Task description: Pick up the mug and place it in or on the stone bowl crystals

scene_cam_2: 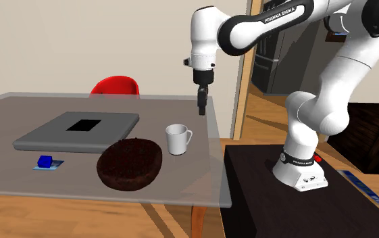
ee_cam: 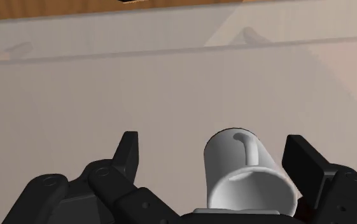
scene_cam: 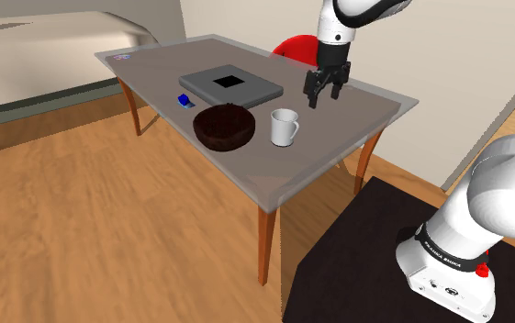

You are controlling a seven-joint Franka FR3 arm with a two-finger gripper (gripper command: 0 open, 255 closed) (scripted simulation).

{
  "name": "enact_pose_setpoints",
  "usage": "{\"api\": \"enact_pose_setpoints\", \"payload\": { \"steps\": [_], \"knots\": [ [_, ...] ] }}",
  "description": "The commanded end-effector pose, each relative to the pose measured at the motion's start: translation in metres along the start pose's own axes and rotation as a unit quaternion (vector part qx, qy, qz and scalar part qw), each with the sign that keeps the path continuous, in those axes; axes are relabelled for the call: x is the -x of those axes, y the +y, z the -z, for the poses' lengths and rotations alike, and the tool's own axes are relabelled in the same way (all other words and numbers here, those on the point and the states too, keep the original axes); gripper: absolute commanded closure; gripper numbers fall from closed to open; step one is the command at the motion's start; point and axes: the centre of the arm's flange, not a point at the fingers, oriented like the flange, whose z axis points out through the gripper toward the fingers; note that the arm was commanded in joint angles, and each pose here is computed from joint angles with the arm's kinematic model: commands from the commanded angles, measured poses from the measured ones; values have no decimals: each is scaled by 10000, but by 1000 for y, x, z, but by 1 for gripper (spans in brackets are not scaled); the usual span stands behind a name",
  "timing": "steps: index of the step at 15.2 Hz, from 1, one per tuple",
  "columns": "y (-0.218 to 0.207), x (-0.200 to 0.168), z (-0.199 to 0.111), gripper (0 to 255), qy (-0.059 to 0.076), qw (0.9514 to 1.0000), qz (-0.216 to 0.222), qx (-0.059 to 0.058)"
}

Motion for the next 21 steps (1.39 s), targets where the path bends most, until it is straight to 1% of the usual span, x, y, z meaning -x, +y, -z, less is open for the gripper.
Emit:
{"api": "enact_pose_setpoints", "payload": {
  "steps": [1, 8, 15, 21],
  "knots": [
    [1, -22, -16, 0, 23, 9999, -24, -110],
    [0, -100, -58, 0, 78, 9988, -97, -481],
    [-4, -100, -95, 0, 78, 9988, -97, -481],
    [-4, -100, -98, 0, 78, 9988, -97, -481]
  ]
}}
